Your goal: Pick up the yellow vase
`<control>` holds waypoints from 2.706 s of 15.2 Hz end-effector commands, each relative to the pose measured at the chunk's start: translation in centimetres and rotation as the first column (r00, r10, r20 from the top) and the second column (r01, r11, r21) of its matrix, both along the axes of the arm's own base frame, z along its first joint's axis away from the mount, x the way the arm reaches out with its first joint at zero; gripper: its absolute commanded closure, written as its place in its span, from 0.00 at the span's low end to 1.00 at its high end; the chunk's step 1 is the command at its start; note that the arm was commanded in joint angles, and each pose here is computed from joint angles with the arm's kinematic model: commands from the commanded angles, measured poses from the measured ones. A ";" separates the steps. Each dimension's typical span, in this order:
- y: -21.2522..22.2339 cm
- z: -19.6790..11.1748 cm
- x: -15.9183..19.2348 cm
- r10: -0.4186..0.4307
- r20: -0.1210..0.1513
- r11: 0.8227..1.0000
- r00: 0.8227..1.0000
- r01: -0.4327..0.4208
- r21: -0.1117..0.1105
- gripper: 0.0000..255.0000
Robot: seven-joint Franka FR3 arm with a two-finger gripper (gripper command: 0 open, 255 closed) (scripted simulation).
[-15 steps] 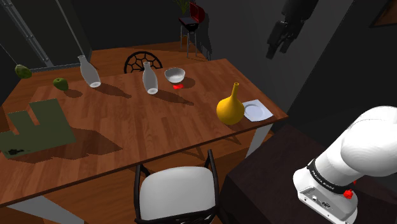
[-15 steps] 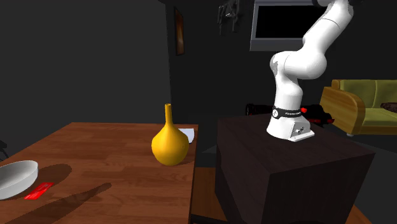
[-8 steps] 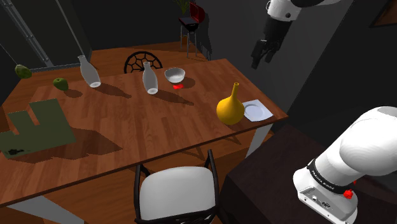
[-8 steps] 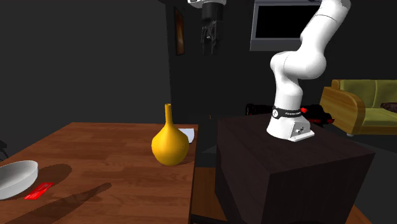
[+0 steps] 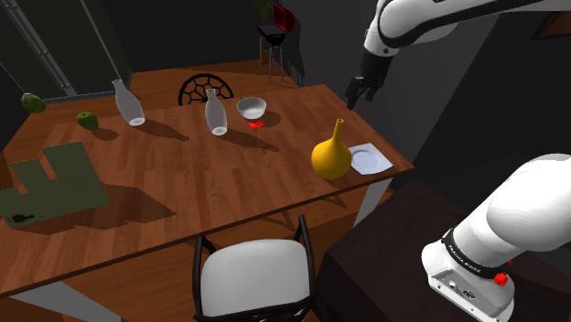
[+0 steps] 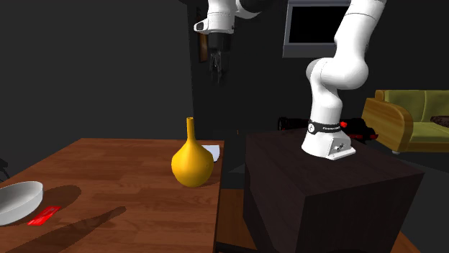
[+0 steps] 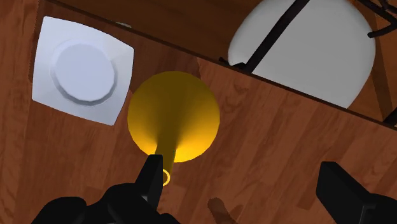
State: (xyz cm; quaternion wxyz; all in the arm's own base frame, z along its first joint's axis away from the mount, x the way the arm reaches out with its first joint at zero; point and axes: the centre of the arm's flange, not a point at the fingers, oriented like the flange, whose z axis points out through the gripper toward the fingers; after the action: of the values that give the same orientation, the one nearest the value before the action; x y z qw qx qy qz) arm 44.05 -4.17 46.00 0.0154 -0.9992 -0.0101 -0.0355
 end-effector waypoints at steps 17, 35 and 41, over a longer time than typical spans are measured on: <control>-6.0 -14.6 10.1 -0.042 0.010 0.999 0.999 0.042 -0.029 0.00; -6.0 -14.9 10.1 -0.042 0.010 0.999 0.999 0.042 -0.029 1.00; -6.0 -11.7 10.1 -0.042 0.010 0.999 0.999 0.042 -0.029 1.00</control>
State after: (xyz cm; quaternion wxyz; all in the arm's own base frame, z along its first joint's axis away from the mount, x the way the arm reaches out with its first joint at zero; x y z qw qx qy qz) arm 54.15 -10.12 33.60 0.0002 -0.9992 0.0102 -0.0398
